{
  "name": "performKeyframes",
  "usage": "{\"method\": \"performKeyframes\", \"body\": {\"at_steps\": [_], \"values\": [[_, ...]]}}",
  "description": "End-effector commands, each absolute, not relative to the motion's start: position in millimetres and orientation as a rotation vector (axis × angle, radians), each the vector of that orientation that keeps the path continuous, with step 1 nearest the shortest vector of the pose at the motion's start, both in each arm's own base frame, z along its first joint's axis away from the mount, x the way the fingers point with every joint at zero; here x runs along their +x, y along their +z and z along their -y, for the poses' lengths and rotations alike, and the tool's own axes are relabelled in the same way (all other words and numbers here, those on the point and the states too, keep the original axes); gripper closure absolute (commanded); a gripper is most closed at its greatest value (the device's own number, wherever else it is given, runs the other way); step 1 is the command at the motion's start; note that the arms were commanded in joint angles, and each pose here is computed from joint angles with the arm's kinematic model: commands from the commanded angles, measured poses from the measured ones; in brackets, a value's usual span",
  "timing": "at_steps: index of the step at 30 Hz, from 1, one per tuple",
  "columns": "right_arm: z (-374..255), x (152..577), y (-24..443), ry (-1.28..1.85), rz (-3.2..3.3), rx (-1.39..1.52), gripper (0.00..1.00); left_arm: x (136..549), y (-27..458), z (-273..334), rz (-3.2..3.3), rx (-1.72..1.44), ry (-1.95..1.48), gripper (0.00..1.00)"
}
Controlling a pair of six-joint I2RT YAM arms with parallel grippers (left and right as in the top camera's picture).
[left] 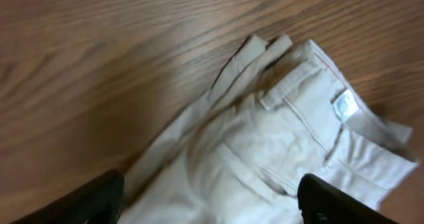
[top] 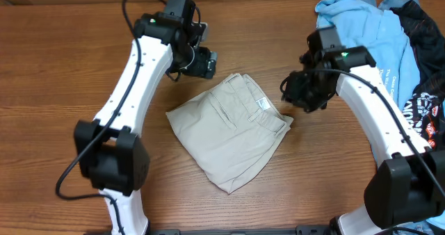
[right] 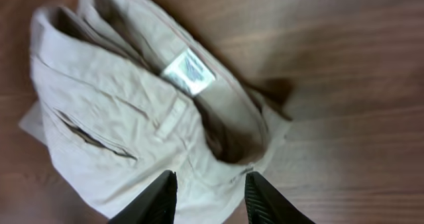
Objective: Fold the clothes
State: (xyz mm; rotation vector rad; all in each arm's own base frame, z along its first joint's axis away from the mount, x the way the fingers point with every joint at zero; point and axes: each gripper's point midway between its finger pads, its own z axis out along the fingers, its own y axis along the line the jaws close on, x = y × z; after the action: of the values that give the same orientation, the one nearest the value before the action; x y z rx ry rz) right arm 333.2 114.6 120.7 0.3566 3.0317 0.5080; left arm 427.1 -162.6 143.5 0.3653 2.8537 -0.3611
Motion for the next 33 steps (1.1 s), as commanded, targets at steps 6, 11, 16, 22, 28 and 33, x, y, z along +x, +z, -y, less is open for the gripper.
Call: {"method": "performKeyframes", "body": {"at_steps": [6, 11, 16, 22, 28, 33], "values": [[-150, 292, 71, 0.667, -3.131, 0.289, 0.62, 443, 81, 196, -2.795, 0.707, -0.581, 0.04], [-162, 278, 40, 0.689, -3.135, 0.221, 0.61, 450, 73, 207, -2.737, 0.767, -0.652, 0.02], [-146, 278, 7, 0.569, -3.151, 0.256, 0.58, 449, 65, 212, -2.741, 0.774, -0.691, 0.01], [-118, 302, -16, 0.39, -3.091, 0.306, 0.58, 444, 44, 212, -2.793, 0.773, -0.703, 0.0], [-105, 333, -13, 0.35, -2.978, 0.206, 0.57, 439, 30, 214, -2.827, 0.782, -0.71, 0.0], [-104, 345, -11, 0.332, -2.923, 0.096, 0.56, 438, 29, 219, -2.823, 0.796, -0.711, 0.0]]}}
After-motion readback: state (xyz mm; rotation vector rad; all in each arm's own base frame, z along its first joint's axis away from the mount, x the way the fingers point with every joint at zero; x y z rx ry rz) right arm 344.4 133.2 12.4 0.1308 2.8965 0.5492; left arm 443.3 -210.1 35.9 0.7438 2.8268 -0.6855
